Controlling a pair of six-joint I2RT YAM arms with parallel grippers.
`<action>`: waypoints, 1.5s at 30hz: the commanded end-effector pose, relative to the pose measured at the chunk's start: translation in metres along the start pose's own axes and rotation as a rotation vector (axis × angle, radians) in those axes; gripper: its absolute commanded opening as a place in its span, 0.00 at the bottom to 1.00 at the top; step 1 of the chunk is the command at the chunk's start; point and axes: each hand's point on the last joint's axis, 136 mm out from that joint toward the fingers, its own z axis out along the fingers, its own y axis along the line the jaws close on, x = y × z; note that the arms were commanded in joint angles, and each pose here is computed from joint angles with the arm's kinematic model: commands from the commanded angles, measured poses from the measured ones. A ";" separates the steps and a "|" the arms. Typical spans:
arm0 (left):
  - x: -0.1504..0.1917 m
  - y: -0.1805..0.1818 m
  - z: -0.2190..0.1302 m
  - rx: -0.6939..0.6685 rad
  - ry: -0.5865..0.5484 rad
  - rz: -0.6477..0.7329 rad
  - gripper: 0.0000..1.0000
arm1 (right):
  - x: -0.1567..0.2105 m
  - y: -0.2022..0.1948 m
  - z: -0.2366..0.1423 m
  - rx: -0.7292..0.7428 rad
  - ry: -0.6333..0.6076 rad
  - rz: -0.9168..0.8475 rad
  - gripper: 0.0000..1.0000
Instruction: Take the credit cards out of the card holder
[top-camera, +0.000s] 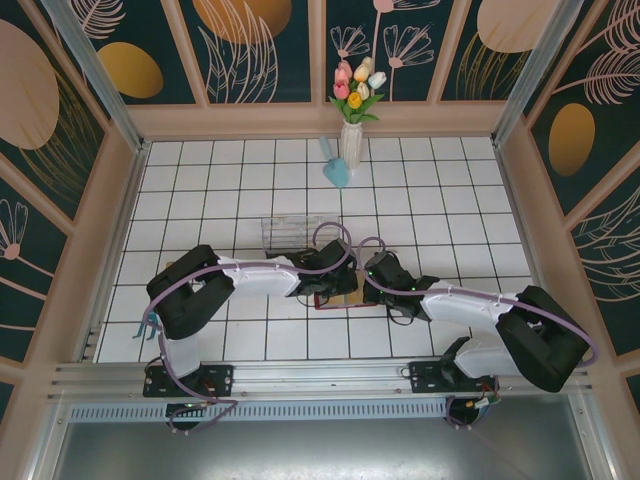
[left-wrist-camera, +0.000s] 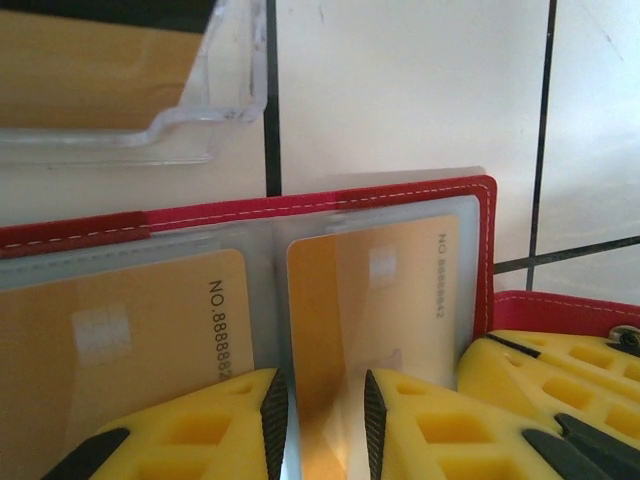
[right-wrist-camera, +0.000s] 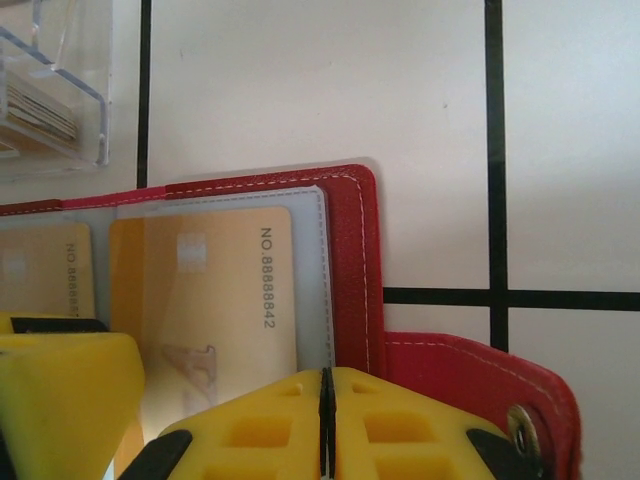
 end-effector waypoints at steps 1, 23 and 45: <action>0.013 0.048 0.011 -0.189 0.040 0.013 0.32 | 0.012 -0.005 0.001 0.007 0.031 0.010 0.11; 0.021 0.015 0.004 0.051 0.057 -0.027 0.15 | 0.017 -0.008 0.005 0.015 0.044 0.018 0.11; 0.017 0.021 -0.018 0.083 0.028 -0.060 0.00 | 0.025 -0.021 0.011 0.078 0.072 0.040 0.11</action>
